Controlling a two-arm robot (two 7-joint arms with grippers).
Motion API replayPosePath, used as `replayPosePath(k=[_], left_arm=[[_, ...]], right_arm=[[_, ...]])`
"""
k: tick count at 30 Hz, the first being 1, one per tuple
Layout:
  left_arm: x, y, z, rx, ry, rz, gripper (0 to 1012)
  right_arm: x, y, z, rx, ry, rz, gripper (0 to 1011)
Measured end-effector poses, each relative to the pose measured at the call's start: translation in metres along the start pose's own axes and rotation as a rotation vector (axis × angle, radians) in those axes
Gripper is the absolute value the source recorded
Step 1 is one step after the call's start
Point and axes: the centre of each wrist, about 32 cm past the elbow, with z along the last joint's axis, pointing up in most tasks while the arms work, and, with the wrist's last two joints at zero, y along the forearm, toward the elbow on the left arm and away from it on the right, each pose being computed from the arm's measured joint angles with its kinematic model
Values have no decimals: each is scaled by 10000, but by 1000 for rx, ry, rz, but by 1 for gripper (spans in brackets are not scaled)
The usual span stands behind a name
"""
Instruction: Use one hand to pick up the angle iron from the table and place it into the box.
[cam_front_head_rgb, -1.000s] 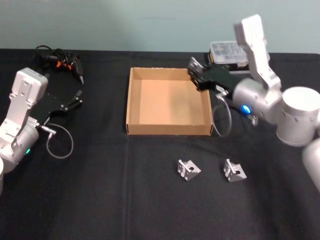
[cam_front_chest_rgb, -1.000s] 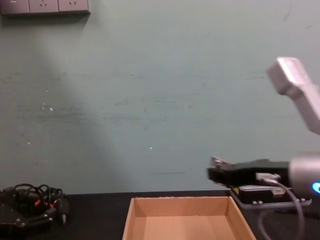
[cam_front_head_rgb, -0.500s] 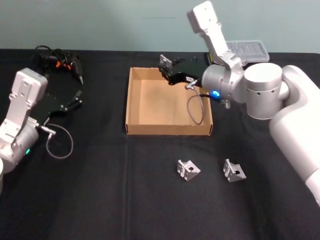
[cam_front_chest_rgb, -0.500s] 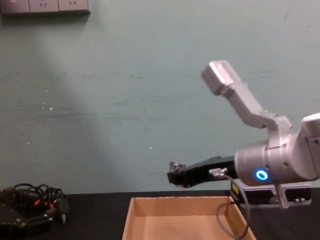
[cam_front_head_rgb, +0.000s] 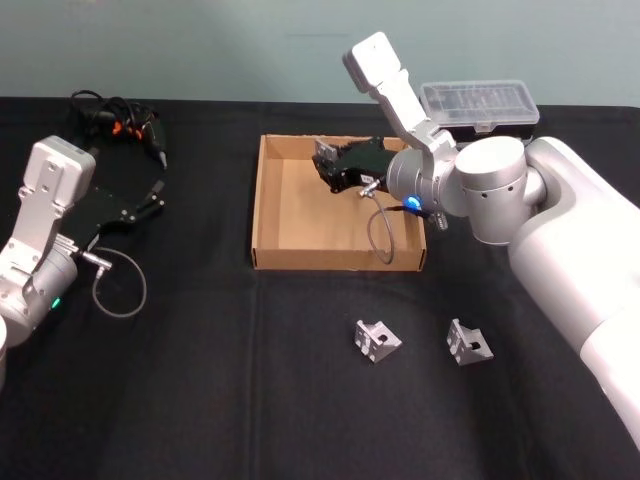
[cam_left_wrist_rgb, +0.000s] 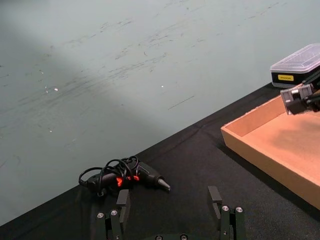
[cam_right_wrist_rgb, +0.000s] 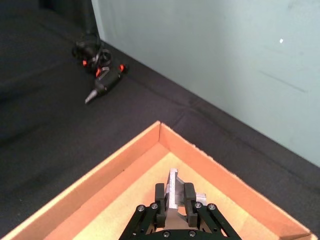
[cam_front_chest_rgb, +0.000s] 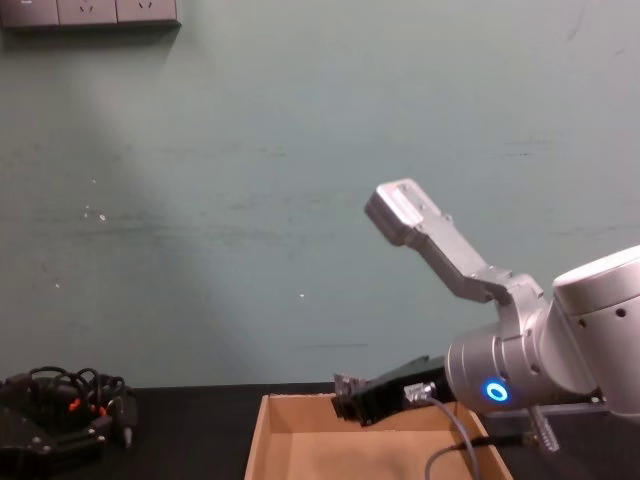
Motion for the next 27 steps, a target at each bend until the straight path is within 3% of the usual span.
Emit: replayPosePath(k=[11, 27], left_arm=[[0, 0, 0, 0, 0, 0, 1011], [0, 0, 0, 0, 0, 0, 1011]], right_arm=[[1, 7, 1, -5, -2, -1, 277], [1, -4, -2, 2, 1, -1, 791]])
